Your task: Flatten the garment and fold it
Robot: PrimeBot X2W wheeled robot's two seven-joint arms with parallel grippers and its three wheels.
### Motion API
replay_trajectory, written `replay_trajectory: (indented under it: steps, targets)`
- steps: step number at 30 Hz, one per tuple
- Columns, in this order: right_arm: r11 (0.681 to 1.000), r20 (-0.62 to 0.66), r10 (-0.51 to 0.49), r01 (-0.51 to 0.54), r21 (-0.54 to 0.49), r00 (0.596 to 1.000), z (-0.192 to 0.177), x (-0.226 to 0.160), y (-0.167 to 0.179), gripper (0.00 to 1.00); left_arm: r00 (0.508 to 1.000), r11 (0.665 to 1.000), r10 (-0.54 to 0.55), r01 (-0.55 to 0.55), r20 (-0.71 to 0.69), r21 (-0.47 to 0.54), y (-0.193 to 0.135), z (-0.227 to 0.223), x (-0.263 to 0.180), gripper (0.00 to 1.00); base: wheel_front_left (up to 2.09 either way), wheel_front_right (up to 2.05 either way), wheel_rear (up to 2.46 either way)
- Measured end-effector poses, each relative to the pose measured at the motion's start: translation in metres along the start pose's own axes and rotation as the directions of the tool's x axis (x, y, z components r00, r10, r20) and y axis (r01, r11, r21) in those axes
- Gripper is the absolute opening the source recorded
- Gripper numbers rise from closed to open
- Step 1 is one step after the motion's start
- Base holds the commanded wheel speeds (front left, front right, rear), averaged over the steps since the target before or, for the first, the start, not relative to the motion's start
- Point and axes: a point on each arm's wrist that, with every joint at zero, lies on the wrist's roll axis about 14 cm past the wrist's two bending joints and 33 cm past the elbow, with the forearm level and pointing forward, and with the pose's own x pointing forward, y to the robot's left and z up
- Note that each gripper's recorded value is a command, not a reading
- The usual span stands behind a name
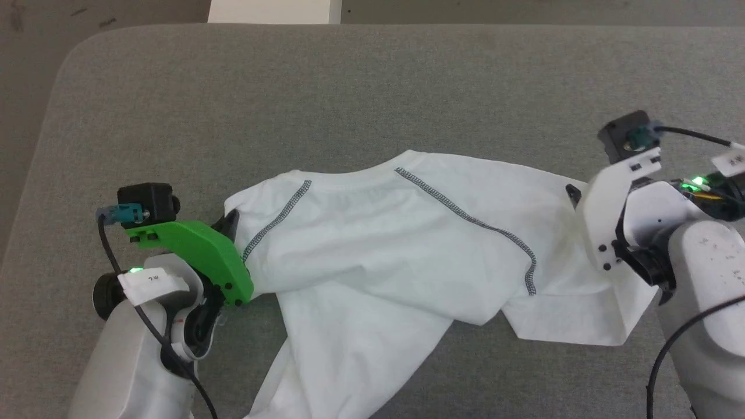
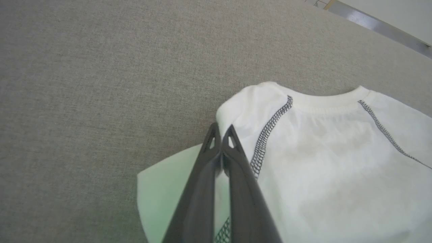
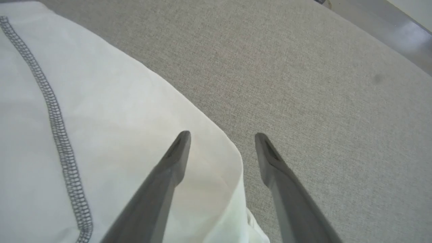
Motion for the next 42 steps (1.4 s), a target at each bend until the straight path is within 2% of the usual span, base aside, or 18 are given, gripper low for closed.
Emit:
replay_trajectory:
  steps: [4,7,10,14,15,16,17,23,29,31,37,42]
  targets:
    - [0.989,-0.096,0.022,-0.036,-0.141,0.995,0.002,0.014,0.012,1.00,1.000,1.000,-0.011,0.011,0.011,-0.006,-0.004,0.001,0.000,0.00,0.00,0.00,0.00]
    - [0.978,-0.145,0.046,-0.074,-0.196,0.988,0.001,0.025,0.022,1.00,1.000,1.000,-0.011,0.011,0.004,-0.008,-0.004,-0.002,0.001,0.00,0.00,0.00,0.00]
    - [0.964,-0.206,0.059,-0.110,-0.241,0.977,-0.011,0.034,0.030,1.00,1.000,1.000,-0.009,0.009,-0.009,-0.012,-0.003,-0.007,0.004,0.00,0.00,0.00,0.00]
    - [0.958,-0.271,0.085,-0.154,-0.243,0.959,-0.018,0.041,0.035,1.00,1.000,1.000,-0.003,0.003,-0.015,-0.018,-0.001,-0.011,0.005,0.00,0.00,0.00,0.00]
    - [0.960,-0.283,0.091,-0.160,-0.231,0.955,-0.019,0.041,0.035,0.68,1.000,1.000,-0.003,0.002,-0.015,-0.018,-0.001,-0.011,0.005,0.00,0.00,0.00,0.00]
    - [0.962,-0.286,0.102,-0.167,-0.214,0.953,-0.018,0.040,0.035,0.25,1.000,1.000,-0.003,0.002,-0.014,-0.018,-0.001,-0.011,0.005,0.00,0.00,0.00,0.00]
    - [0.964,-0.280,0.112,-0.173,-0.201,0.953,-0.017,0.040,0.035,0.00,1.000,1.000,-0.004,0.003,-0.013,-0.017,-0.001,-0.010,0.005,0.00,0.00,0.00,0.00]
    - [0.980,-0.152,0.160,-0.175,-0.094,0.975,0.008,0.034,0.032,0.00,0.998,0.999,-0.031,0.033,0.050,-0.036,-0.008,0.004,0.003,0.00,0.00,0.00,0.00]
    - [0.985,0.061,0.164,-0.166,0.036,0.985,0.066,0.012,0.014,0.00,0.971,0.989,-0.126,0.139,0.202,-0.049,-0.029,0.062,-0.002,0.00,0.00,0.00,0.00]
    - [0.983,0.150,0.152,-0.166,0.083,0.977,0.096,-0.001,0.002,0.00,0.954,0.987,-0.151,0.162,0.260,-0.021,-0.035,0.092,-0.004,0.00,0.00,0.00,0.00]
    - [0.983,0.342,0.066,-0.120,0.138,0.937,0.173,-0.038,-0.041,0.00,0.894,0.978,-0.208,0.192,0.397,0.080,-0.058,0.180,-0.005,0.00,0.00,0.00,0.00]
    - [0.976,0.469,0.014,-0.115,0.186,0.883,0.231,-0.065,-0.062,0.00,0.850,0.973,-0.212,0.140,0.483,0.182,-0.071,0.248,-0.003,0.00,0.00,0.00,0.00]
